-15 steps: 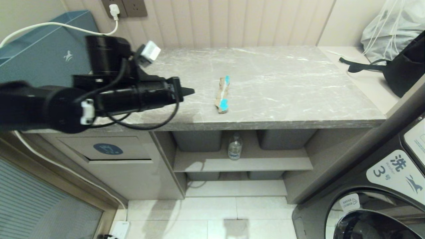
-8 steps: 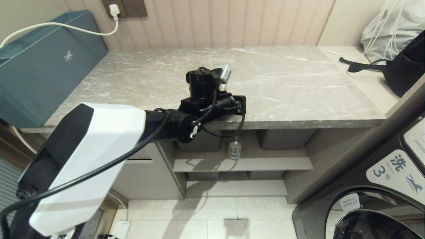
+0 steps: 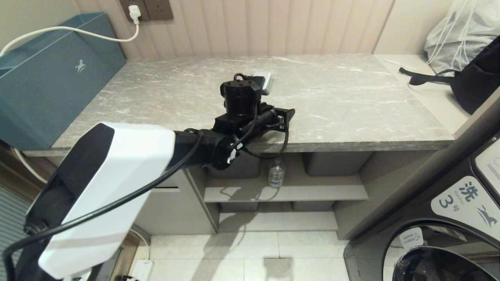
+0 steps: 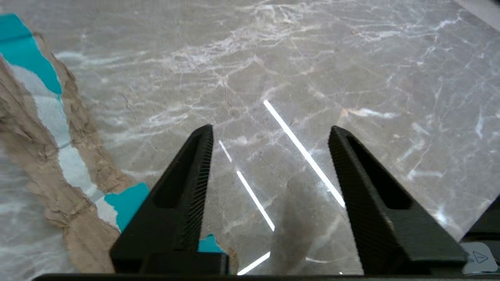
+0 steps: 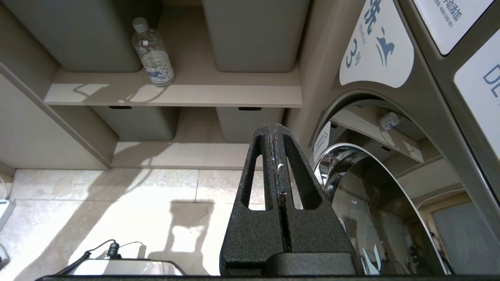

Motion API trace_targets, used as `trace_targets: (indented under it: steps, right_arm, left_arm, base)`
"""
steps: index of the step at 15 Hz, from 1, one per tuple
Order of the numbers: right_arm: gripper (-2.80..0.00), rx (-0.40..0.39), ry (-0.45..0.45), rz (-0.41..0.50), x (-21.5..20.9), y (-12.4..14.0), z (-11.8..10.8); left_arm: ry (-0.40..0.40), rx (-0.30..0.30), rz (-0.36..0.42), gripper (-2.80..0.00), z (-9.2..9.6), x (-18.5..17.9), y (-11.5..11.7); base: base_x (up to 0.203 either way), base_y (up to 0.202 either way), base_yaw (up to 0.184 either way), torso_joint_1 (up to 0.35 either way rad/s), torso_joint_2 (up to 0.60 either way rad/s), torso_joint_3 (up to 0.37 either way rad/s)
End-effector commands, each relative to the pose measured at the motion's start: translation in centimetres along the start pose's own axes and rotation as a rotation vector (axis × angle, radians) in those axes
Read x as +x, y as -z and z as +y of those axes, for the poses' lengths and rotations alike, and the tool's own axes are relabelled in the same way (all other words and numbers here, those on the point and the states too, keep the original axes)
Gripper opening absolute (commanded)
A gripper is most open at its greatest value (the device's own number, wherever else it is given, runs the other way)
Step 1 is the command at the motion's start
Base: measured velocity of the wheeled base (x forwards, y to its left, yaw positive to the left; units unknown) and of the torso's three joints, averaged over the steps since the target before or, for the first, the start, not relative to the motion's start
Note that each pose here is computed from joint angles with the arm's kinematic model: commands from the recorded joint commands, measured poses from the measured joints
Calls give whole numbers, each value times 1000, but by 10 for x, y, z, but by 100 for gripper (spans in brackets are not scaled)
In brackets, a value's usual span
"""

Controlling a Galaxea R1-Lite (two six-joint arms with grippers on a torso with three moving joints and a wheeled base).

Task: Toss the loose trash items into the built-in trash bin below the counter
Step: Pick up the garbage

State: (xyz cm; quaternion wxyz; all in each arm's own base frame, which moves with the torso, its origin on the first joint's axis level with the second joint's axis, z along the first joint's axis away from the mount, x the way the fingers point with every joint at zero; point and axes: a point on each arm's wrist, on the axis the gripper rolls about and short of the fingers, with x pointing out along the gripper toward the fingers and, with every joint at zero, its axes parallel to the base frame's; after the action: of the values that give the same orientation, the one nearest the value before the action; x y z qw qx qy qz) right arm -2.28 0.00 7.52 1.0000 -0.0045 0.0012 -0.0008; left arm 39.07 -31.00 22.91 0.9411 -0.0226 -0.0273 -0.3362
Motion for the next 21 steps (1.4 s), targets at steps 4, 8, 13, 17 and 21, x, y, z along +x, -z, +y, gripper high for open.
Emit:
trace_targets:
  steps: [4,8,13,17,21]
  right_arm:
    - [-280,0,0,1,0,0,0]
    - [-280,0,0,1,0,0,0]
    - [-280,0,0,-1,0,0,0]
    - [-280,0,0,-1,0,0,0]
    - [-280,0,0,-1,0,0,0]
  left_arm:
    - [-30,26,-58,0,5,-13,-31]
    - [-167,151,-5,0,32,-16,-29]
    - [-257,209,40,0,55,-9,-10]
    - [-252,208,65,0,72,-6,3]
    - [-187,206,84,0,73,-3,13]
  base:
    - [0,0,0,0,0,0]
    - [0,0,0,0,0,0]
    - [0,0,0,0,0,0]
    - [0,0,0,0,0,0]
    - [0,0,0,0,0,0]
